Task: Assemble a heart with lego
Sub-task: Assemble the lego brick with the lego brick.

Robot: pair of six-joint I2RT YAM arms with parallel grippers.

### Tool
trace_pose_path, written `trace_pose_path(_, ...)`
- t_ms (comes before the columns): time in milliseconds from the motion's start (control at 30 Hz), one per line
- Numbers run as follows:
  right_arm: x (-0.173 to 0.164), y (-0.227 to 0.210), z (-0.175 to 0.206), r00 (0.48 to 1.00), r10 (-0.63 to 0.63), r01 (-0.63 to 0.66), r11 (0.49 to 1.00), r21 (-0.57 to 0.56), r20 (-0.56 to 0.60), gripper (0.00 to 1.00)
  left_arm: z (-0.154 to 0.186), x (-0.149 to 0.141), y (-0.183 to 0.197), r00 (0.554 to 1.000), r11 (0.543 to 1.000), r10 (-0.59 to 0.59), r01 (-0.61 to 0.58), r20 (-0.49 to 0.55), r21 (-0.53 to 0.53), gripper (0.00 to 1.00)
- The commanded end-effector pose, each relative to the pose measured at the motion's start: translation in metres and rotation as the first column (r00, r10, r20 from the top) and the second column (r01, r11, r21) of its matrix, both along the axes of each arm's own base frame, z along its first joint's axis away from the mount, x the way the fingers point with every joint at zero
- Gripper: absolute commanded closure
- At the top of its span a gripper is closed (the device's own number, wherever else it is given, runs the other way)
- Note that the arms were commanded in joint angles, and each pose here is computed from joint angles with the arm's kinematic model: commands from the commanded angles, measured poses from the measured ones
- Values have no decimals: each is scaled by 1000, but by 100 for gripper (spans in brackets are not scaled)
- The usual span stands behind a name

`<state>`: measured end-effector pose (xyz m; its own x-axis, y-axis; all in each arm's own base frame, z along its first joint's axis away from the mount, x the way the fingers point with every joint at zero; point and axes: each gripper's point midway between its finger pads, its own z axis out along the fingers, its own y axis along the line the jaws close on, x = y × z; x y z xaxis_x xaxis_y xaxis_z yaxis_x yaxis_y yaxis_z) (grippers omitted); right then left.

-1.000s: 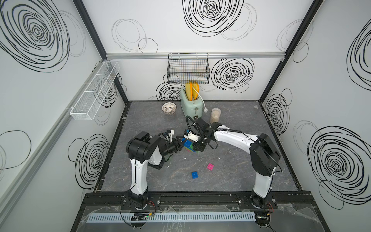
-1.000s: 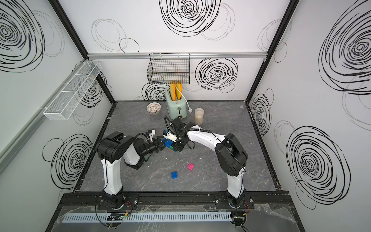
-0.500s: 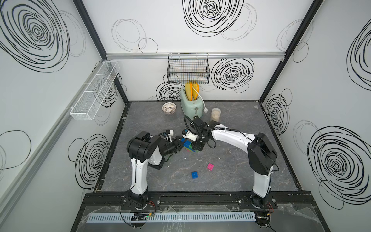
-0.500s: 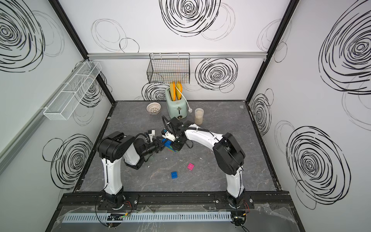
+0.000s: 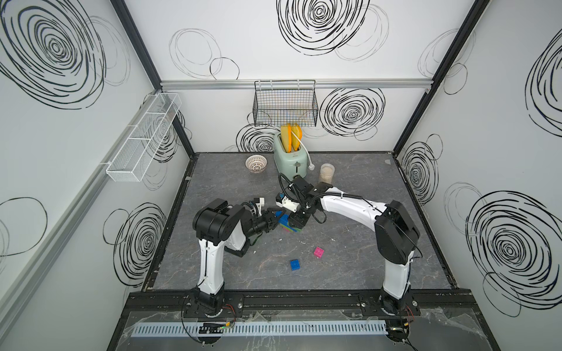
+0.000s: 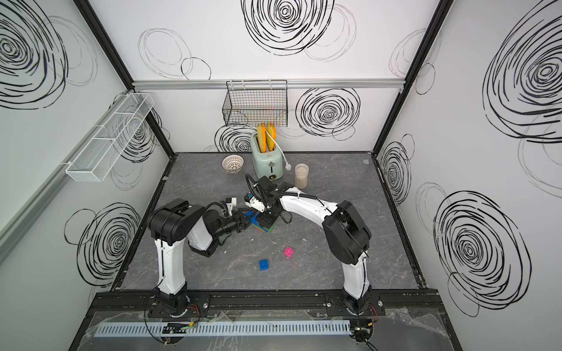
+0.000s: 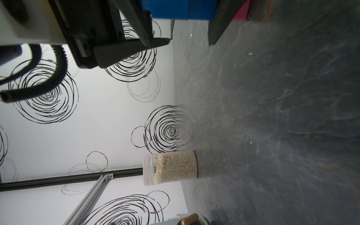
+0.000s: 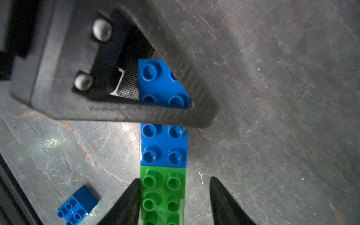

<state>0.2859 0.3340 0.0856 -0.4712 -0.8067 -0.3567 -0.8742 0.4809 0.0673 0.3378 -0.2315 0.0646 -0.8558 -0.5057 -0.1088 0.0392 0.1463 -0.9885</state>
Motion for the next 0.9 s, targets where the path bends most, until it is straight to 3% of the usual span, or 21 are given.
trace_pose_path(0, 9, 2, 29, 998, -13, 10, 998, 56, 59, 39, 31, -8, -5, 987, 997, -38, 48, 158, -56, 52)
trace_pose_path(333, 14, -7, 48, 994, -51, 43, 996, 82, 95, 32, 30, -7, -4, 987, 998, -32, 41, 155, -56, 52)
trace_pose_path(667, 9, -16, -4, 996, -74, 75, 997, -27, 44, 30, 31, -7, -4, 987, 998, -30, 39, 158, -56, 52)
trace_pose_path(867, 17, -14, 19, 992, -93, 91, 996, 27, 88, 29, 30, -7, -4, 987, 998, -28, 38, 156, -57, 52)
